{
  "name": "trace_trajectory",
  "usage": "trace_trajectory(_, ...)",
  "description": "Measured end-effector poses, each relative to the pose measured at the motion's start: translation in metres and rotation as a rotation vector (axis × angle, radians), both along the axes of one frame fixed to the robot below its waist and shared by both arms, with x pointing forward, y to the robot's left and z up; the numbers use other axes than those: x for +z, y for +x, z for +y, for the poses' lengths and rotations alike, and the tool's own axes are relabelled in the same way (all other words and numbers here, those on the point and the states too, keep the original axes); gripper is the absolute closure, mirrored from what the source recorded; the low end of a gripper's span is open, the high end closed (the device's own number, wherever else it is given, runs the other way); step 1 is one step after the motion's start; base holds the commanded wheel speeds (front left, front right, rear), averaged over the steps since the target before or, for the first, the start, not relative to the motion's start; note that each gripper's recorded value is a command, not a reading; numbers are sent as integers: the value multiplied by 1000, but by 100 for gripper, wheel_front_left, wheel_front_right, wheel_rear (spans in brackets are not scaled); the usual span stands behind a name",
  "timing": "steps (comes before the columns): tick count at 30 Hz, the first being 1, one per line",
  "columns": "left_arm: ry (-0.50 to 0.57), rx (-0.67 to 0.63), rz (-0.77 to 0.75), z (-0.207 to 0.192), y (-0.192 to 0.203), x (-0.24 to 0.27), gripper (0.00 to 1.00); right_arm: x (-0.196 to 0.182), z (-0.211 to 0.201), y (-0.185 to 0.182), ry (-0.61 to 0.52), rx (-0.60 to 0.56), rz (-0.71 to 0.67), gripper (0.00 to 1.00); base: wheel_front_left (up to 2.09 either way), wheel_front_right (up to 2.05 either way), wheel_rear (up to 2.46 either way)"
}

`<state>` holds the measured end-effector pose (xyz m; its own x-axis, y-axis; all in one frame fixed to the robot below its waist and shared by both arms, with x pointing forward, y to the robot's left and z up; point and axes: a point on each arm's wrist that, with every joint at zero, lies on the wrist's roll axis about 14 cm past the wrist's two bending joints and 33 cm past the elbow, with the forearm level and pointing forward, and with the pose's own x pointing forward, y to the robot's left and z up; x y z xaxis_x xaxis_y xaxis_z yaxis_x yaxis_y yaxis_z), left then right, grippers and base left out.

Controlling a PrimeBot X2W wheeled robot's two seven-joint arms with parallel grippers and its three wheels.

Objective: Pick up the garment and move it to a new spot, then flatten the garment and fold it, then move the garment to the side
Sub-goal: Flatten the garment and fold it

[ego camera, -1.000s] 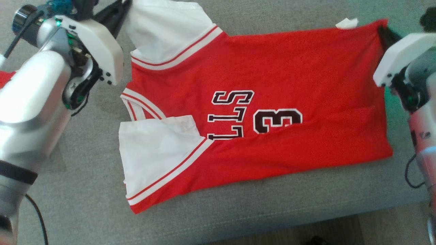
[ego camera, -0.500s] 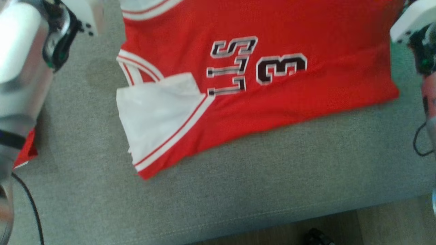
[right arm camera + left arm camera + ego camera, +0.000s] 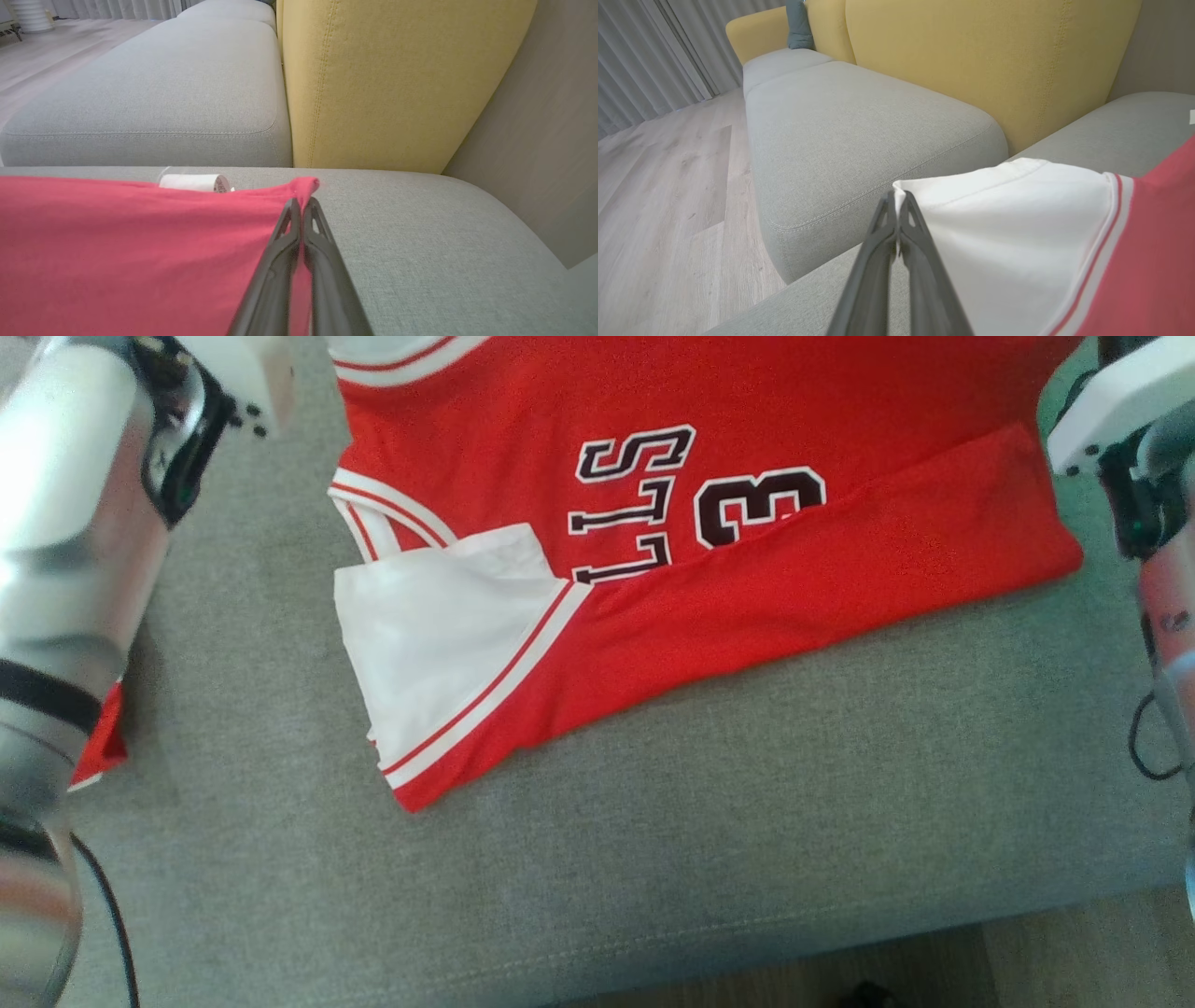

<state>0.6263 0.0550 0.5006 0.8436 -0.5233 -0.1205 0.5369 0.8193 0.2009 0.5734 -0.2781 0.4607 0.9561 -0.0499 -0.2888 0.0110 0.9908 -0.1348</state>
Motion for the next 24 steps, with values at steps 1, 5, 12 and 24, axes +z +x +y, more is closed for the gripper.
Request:
trace_trajectory(1, 2, -5, -3, 0, -3, 1, 100, 2, 0, -2, 6, -3, -4, 100, 0, 0, 0)
trace_trajectory(5, 12, -29, -5, 4, -22, 2, 100, 2, -1, -15, 24, -8, 5, 100, 0, 0, 0)
trace_trajectory(12, 62, -98, 26, 11, -70, -7, 100, -10, -6, -38, 26, -11, 80, 100, 0, 0, 0)
trace_trajectory(24, 157, -206, 140, 13, -163, -23, 100, -22, -14, -68, -49, 20, 246, 100, 0, 0, 0)
